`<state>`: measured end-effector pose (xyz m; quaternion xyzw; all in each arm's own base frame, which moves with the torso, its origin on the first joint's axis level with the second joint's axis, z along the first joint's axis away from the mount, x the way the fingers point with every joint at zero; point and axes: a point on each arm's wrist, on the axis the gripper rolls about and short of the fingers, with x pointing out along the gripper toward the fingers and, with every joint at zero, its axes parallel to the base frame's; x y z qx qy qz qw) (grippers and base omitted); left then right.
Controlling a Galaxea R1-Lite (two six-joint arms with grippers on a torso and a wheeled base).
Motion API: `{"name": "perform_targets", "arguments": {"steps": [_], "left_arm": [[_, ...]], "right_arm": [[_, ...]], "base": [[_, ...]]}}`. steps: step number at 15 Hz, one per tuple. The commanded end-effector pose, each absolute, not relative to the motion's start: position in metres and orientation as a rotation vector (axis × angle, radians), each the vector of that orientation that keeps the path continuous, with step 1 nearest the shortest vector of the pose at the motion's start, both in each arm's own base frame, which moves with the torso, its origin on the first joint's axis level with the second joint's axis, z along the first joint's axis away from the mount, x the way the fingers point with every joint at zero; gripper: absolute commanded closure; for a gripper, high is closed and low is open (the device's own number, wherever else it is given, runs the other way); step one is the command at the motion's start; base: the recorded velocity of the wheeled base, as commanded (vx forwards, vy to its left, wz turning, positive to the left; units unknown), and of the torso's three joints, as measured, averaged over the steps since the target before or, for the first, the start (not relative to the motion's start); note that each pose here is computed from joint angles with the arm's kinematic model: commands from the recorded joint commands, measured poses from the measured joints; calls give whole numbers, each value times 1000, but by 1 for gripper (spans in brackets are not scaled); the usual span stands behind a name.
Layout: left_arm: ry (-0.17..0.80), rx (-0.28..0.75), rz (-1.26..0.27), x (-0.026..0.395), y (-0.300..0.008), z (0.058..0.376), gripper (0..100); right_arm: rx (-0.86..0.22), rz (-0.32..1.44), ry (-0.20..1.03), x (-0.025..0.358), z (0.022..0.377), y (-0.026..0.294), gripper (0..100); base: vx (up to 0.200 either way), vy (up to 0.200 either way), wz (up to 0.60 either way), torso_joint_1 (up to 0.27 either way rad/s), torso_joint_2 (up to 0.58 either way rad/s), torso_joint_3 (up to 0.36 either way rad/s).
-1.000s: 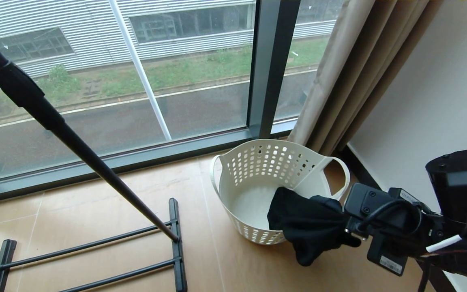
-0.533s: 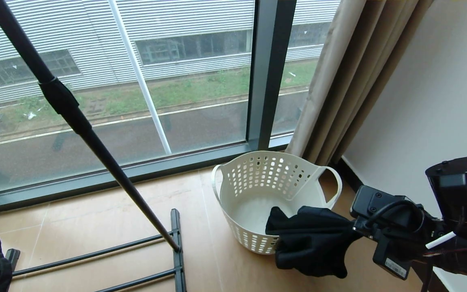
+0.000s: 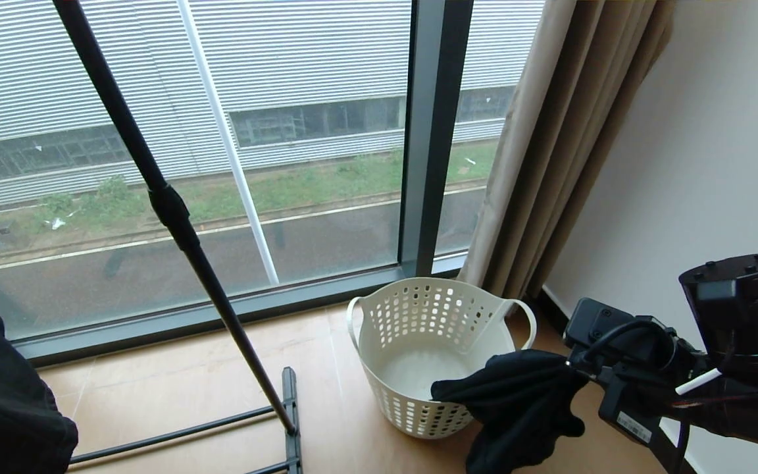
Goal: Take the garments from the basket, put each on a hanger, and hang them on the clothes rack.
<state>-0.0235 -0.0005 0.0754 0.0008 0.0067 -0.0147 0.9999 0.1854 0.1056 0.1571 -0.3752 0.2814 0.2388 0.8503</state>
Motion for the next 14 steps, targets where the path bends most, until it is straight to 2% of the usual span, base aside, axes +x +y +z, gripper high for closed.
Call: {"name": "perform_targets", "arguments": {"steps": [1,14], "left_arm": [[15,1,-29,-23,-1,75,0],[15,0,-28,-23,0,75,0]], "right_arm": [[-795,506,605,186,152,106,100],[-798,505,609,185,150,105,100]], "base": [[0,0,0,193,-447,-80],[0,0,0,200,-469,-82]]}}
